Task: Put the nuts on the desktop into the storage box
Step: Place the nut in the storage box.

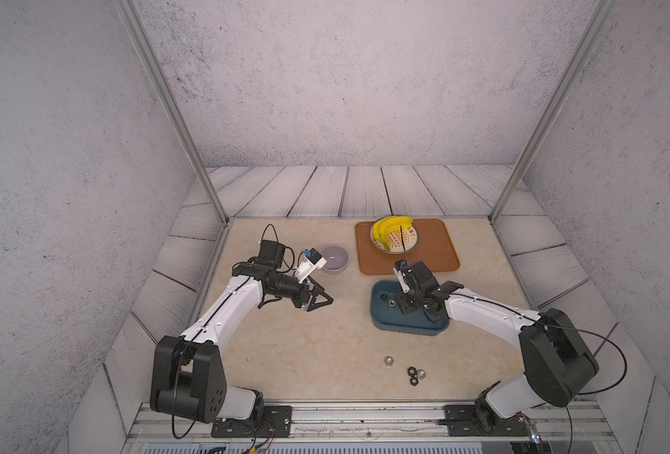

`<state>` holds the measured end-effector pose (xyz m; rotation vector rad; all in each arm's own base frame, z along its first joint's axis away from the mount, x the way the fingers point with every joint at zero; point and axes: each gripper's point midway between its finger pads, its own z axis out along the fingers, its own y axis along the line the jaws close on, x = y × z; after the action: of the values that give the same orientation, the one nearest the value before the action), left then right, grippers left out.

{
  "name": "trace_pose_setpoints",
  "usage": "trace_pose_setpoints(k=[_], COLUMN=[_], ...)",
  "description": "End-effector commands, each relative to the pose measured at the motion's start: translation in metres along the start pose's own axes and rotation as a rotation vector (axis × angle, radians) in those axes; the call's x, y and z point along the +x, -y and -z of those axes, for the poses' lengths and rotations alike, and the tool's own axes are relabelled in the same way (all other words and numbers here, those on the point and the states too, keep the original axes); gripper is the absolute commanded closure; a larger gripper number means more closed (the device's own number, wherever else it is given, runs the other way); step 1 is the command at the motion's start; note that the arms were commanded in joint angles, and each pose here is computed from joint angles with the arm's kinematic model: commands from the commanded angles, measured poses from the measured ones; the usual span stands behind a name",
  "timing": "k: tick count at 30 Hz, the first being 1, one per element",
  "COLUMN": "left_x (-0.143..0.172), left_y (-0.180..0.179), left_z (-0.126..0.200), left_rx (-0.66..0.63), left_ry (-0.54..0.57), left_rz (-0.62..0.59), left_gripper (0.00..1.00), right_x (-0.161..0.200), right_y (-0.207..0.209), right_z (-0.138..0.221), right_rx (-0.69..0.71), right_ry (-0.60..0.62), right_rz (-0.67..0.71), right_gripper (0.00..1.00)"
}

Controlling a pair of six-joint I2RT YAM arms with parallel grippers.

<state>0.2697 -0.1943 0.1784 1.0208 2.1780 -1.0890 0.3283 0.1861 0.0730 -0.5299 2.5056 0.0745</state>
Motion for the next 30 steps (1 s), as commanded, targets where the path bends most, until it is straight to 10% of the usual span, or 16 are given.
trace_pose_setpoints(k=[1, 19, 30], left_x=[0.006, 0.006, 0.006], left_y=[-0.010, -0.019, -0.015], left_z=[0.009, 0.026, 0.027], left_rx=[-0.048, -0.061, -0.040], left_ry=[0.015, 0.078, 0.099], left_rz=[-0.021, 0.033, 0.037], left_gripper=[0.28, 0.29, 0.29], right_x=[-0.015, -0.016, -0.010], right_y=[0.002, 0.005, 0.006], right_z=[-0.006, -0.047, -0.051], right_rx=[0.018, 0.076, 0.085], right_ry=[0.043, -0.001, -0.013], right_rz=[-0.043, -0.091, -0.111], right_gripper=[0.98, 0.99, 0.71])
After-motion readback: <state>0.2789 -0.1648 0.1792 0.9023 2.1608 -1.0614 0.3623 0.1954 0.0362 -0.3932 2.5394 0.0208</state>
